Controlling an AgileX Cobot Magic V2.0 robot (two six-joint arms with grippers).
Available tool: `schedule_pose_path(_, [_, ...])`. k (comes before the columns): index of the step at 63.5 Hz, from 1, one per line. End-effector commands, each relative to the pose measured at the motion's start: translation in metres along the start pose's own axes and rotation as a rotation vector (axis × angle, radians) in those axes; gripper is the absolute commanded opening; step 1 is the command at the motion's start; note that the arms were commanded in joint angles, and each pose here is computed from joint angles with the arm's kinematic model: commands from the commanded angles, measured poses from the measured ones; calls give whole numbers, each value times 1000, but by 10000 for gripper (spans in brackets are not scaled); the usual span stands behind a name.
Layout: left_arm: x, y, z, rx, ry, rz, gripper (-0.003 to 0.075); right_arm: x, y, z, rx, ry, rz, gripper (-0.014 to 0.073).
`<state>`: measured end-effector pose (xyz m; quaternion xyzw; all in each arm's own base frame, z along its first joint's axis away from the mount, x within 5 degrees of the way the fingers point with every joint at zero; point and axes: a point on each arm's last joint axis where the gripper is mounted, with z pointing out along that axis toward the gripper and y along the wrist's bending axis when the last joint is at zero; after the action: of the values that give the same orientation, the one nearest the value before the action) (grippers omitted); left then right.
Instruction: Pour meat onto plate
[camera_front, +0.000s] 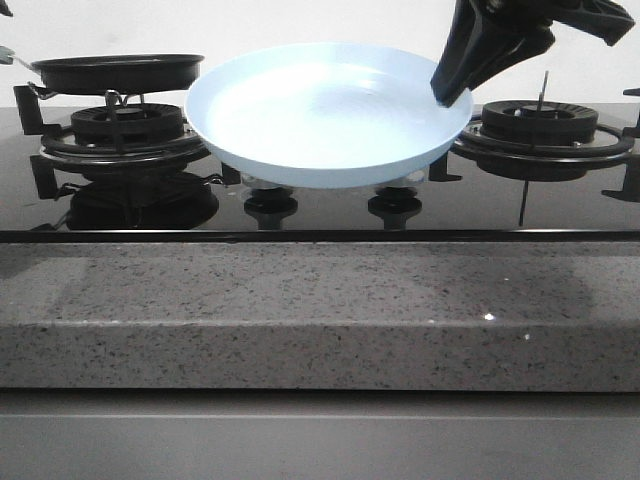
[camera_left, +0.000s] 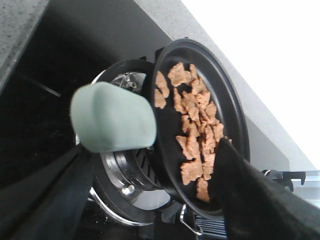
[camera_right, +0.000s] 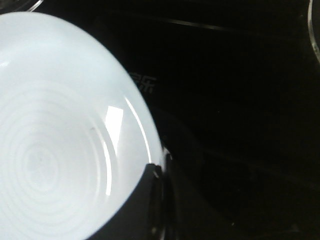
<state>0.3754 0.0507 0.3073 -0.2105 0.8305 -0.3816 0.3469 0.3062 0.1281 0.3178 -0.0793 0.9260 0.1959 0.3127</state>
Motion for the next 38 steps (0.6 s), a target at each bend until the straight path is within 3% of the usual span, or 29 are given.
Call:
schedule_pose_path(1, [-9, -23, -14, 74, -62, 5, 489, -11, 8, -18, -33, -99, 7, -59])
schedule_pose_path(38, [-19, -9, -1, 63, -133, -65, 489, -11, 8, -18, -33, -99, 7, -59])
